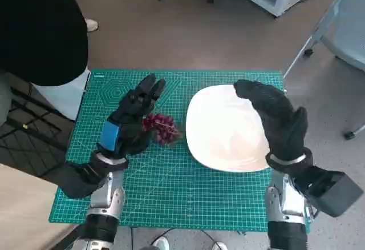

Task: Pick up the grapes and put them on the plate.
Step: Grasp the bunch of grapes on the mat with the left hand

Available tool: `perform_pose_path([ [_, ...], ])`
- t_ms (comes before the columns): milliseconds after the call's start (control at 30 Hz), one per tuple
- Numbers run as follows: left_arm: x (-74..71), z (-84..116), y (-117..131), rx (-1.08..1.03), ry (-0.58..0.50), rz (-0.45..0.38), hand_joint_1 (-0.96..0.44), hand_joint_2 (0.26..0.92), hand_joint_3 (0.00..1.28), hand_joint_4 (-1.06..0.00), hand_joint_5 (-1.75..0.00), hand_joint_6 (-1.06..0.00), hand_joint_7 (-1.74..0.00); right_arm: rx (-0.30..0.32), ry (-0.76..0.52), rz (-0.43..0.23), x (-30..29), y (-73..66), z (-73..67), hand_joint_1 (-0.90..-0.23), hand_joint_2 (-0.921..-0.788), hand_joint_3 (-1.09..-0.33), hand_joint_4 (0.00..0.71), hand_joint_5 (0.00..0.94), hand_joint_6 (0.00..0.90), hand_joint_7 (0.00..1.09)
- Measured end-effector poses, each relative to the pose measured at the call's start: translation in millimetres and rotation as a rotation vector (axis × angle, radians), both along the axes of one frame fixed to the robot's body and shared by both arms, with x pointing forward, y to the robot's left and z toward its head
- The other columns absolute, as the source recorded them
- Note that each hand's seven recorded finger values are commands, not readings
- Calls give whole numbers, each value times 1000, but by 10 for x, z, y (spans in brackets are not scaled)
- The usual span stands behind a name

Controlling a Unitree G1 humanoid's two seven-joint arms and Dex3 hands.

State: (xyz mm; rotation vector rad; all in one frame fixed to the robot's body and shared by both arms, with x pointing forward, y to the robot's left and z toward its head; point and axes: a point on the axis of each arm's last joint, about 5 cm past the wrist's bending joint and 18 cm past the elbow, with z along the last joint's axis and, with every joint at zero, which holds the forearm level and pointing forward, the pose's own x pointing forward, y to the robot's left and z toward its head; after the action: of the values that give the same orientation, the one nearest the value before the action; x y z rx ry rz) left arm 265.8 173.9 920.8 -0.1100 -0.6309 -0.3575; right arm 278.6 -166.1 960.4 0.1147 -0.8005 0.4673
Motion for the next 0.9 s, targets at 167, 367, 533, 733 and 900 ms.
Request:
perform_pose_path([
  [167, 1, 3, -3, -2, 1, 3, -541, 921, 336, -290, 0, -358, 0, -4, 1, 2, -1, 6, -3, -465, -921, -565, 143, 72, -1, 379],
  [367, 3, 7, -8, -4, 6, 1, -541, 921, 338, -289, 0, -356, 0, -9, 2, 4, -2, 11, -4, -456, -921, -567, 146, 67, -1, 379],
  [533, 5, 11, -8, -6, 11, -1, -540, 921, 340, -289, 0, -355, 0, -16, 2, 3, -1, 7, -3, -452, -921, -568, 148, 63, -1, 379],
  [733, 6, 16, -8, -9, 17, -2, -533, 921, 339, -290, -1, -356, -1, -22, 3, 1, -1, -2, -1, -455, -921, -571, 150, 58, -1, 378],
  [900, 4, 27, -8, -11, 17, -2, -525, 921, 336, -290, -1, -358, -2, -28, 5, 0, 0, -5, 0, -461, -921, -572, 153, 56, -1, 377],
])
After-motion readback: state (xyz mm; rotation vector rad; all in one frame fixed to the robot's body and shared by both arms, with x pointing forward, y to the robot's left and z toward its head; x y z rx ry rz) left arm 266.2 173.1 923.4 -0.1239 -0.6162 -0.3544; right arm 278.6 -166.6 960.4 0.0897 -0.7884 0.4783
